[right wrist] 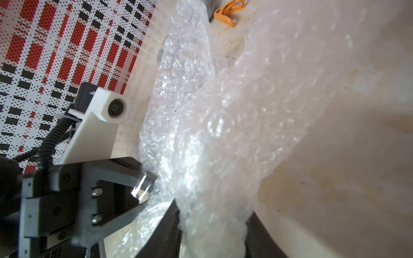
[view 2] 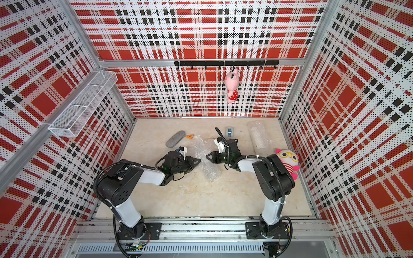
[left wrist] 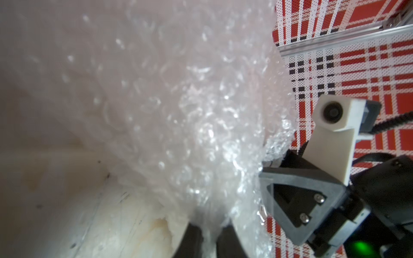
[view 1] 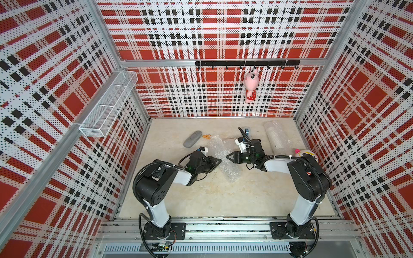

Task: Wrap vases in bubble wrap
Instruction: Stick the tape on the bubble wrap.

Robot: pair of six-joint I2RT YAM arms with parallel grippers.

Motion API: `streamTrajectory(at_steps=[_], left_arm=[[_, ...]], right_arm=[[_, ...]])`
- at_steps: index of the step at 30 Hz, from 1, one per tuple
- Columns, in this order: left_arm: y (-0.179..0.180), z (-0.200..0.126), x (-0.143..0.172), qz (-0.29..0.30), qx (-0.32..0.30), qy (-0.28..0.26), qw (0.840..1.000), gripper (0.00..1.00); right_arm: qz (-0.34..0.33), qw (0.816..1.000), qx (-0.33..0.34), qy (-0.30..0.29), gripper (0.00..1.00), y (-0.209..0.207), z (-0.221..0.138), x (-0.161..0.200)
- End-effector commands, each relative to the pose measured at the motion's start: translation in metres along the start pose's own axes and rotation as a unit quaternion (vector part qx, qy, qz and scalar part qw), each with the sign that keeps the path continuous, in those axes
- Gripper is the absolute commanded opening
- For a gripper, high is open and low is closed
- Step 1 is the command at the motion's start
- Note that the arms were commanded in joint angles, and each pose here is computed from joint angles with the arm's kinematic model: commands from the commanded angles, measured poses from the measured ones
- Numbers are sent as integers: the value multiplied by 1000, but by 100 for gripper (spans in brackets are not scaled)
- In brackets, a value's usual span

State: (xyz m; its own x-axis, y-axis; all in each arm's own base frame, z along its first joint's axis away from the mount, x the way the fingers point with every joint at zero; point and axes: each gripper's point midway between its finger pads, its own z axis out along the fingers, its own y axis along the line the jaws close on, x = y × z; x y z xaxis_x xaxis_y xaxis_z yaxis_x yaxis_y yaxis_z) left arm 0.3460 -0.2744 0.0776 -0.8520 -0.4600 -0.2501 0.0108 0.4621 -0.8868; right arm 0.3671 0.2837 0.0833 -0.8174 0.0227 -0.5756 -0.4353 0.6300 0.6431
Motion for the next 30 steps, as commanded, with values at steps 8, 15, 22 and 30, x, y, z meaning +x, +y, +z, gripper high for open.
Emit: streamTrajectory(at_steps=[8, 15, 22, 30], left_arm=[[-10, -27, -14, 41, -29, -24, 998, 98], [-15, -33, -20, 45, -31, -39, 998, 98], [-20, 2, -15, 55, -34, -15, 998, 91], [-6, 0, -20, 45, -52, -29, 997, 46]], right_arm=[[9, 997, 19, 68, 37, -2, 3, 37], [5, 997, 19, 71, 35, 1, 5, 39], [1, 997, 20, 74, 33, 3, 6, 41], [-5, 997, 24, 76, 32, 3, 6, 39]])
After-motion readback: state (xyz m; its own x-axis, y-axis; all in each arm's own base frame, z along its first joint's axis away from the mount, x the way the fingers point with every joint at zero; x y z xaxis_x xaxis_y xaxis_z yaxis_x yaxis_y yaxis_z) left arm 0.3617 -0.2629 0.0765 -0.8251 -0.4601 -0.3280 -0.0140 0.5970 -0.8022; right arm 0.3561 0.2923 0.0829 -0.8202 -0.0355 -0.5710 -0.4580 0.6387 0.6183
